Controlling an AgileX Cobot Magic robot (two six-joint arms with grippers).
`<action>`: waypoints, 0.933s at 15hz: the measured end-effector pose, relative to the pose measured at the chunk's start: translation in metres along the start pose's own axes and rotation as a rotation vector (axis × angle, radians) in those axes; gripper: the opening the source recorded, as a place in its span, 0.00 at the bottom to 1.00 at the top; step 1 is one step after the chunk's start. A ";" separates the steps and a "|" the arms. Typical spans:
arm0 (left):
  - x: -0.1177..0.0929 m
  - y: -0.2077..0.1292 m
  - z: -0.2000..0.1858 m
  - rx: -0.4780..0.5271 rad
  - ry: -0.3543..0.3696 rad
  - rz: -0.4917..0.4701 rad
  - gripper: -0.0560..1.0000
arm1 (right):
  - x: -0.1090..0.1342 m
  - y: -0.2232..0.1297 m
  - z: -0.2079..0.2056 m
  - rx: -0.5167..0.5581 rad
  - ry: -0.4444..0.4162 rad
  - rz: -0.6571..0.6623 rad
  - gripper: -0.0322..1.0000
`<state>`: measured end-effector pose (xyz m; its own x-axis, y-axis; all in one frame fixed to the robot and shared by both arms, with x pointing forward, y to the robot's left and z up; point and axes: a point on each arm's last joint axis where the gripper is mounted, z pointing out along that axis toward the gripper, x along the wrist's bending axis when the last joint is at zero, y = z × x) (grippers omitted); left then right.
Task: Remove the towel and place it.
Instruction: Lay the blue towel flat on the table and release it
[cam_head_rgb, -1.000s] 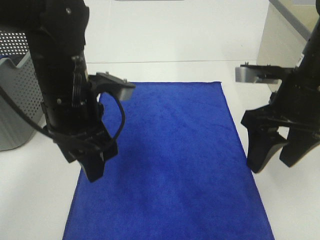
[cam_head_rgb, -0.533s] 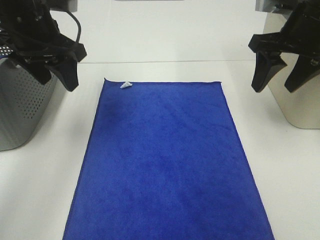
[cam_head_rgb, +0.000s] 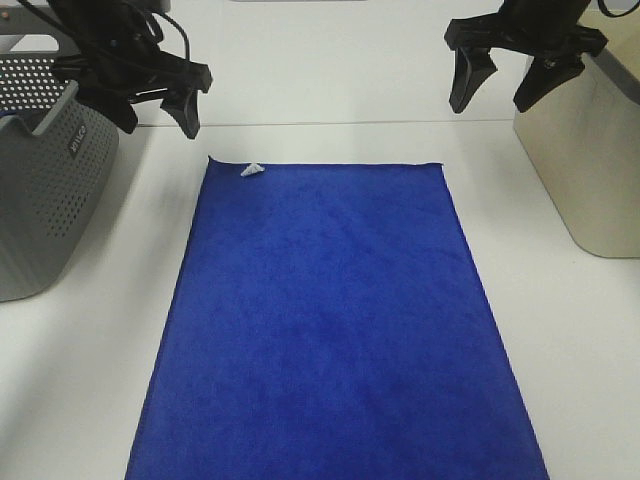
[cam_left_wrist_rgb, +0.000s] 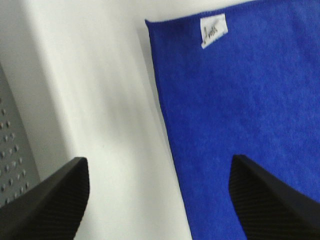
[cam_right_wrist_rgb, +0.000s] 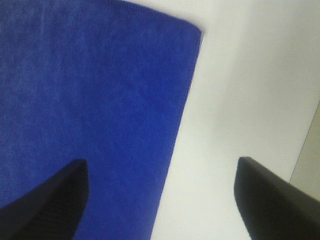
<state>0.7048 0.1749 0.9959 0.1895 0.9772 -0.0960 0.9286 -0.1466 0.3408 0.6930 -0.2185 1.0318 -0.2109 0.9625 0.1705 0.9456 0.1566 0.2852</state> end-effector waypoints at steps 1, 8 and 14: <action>0.000 0.009 0.011 -0.002 -0.001 -0.001 0.75 | -0.002 0.007 0.007 -0.007 -0.007 -0.004 0.79; -0.003 0.035 0.070 0.031 -0.049 -0.013 0.76 | -0.015 0.026 0.067 0.027 -0.018 -0.007 0.79; 0.003 0.024 0.104 0.101 -0.019 0.011 0.76 | -0.022 0.019 0.110 0.101 -0.008 0.011 0.79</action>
<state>0.7607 0.1585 0.9061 0.2054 0.9723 -0.1111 0.9536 -0.1734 0.2460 0.7428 -0.2126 0.9302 -0.1985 0.9660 0.1655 0.9682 0.1670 0.1866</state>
